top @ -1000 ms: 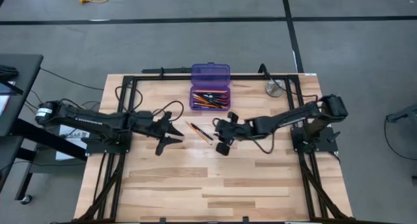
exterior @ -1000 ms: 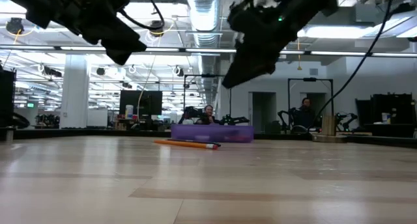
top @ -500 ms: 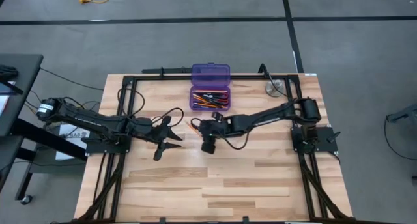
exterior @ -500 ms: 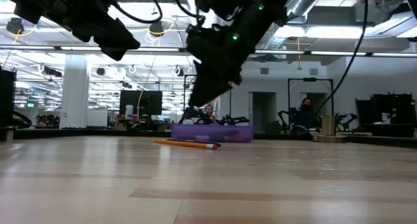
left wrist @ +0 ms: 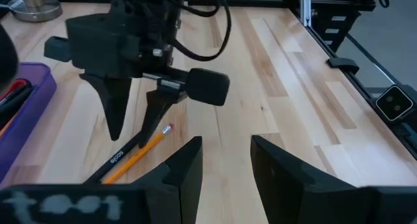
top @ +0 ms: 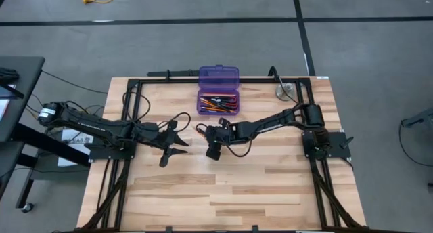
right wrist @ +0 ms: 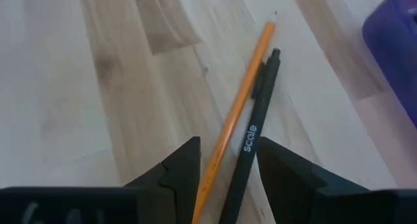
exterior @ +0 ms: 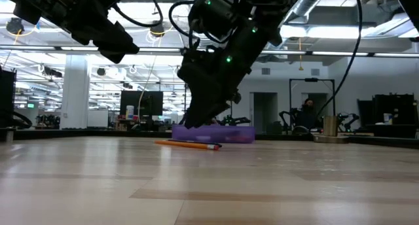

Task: Pick & place school supplies into a supply box
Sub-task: Put the black pen into the violet supply box

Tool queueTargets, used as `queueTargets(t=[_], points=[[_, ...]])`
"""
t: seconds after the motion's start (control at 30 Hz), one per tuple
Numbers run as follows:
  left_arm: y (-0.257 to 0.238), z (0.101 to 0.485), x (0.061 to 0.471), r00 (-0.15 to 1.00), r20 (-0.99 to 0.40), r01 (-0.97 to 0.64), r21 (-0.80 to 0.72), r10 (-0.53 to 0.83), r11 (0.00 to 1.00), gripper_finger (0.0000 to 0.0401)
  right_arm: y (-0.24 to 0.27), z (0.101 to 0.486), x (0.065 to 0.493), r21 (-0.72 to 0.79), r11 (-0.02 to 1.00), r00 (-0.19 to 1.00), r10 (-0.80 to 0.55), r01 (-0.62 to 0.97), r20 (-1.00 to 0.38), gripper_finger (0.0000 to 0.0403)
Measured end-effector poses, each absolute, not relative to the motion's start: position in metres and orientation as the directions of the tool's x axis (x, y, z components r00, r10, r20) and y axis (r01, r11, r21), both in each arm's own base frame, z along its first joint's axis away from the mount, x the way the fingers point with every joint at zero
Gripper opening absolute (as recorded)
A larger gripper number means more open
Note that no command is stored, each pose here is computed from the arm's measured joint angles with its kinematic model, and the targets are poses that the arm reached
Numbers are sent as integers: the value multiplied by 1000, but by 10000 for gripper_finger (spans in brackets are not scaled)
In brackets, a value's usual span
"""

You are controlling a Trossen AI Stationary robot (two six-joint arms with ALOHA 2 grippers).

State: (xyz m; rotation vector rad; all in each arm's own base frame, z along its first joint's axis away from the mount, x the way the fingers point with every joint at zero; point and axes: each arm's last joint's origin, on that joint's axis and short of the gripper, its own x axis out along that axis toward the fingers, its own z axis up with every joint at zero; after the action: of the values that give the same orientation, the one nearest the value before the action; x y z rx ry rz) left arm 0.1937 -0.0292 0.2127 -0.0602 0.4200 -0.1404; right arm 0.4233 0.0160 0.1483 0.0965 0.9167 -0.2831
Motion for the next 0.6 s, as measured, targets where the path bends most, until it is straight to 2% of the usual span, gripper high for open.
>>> queueTargets(t=[0.6], points=[[-29,213,194,903,-402,122,-91,-149,988,117,-3,149,425,4,953,579,-180,302,-795,138]])
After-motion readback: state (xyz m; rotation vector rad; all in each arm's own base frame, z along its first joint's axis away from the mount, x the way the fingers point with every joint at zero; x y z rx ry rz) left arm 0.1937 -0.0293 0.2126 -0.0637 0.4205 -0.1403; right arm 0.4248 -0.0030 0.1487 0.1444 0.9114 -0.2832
